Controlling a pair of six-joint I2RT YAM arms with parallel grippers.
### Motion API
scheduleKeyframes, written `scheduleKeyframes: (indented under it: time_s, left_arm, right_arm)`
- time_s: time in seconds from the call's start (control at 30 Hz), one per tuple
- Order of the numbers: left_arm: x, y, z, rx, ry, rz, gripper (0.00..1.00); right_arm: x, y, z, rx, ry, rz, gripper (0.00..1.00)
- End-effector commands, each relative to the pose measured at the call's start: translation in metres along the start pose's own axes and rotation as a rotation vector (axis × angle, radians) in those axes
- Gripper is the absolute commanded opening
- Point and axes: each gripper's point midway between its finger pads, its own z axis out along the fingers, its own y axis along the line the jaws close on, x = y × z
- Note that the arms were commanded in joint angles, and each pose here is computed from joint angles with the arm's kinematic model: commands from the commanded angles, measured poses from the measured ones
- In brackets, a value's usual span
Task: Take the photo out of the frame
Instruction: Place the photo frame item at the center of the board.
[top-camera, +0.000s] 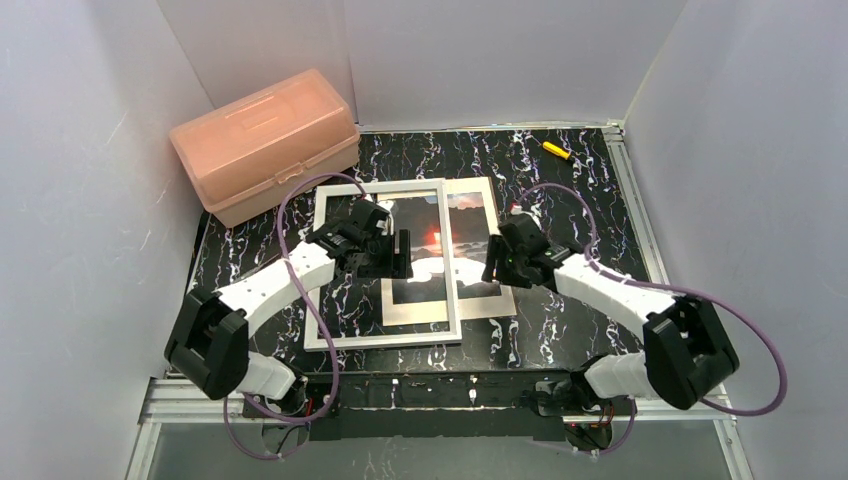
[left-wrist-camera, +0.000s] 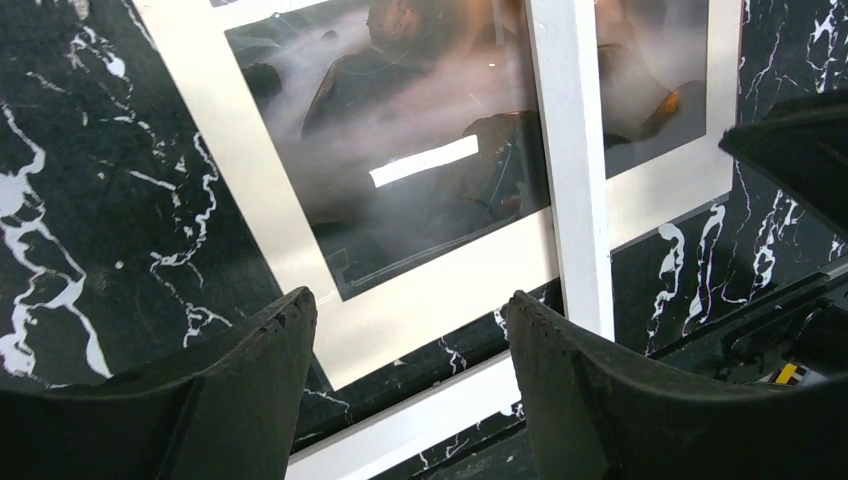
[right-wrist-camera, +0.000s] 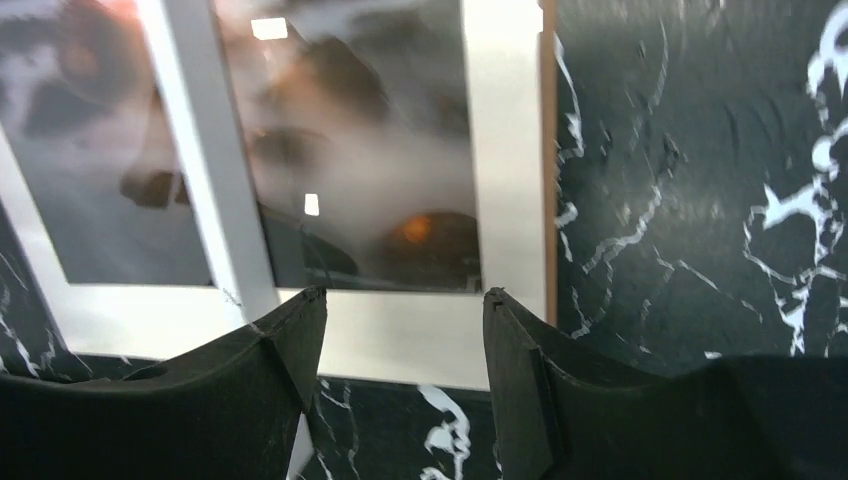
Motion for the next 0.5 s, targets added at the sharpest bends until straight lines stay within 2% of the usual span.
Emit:
scheduleKeyframes:
  time_s: [0.0,0.23,0.47]
  left_arm:
    - [-0.009,-0.007,0.006,0.009,-0.007,0.023,0.68]
    - [-0.001,-0.003,0.023,-0.005,0.038,0.006,0.68]
    - [0.002,0.002,0.029,-0.026,0.049,0.017,0.68]
  right_arm:
    - [0.025,-0.015,-0.009,-0.07,0.077,0.03,0.66]
    - [0.041,-0.043,-0.01,-0.039,0.13,0.115,0.64]
    - [0.061,-0.05,-0.008,-0.026,0.186,0.177,0.63]
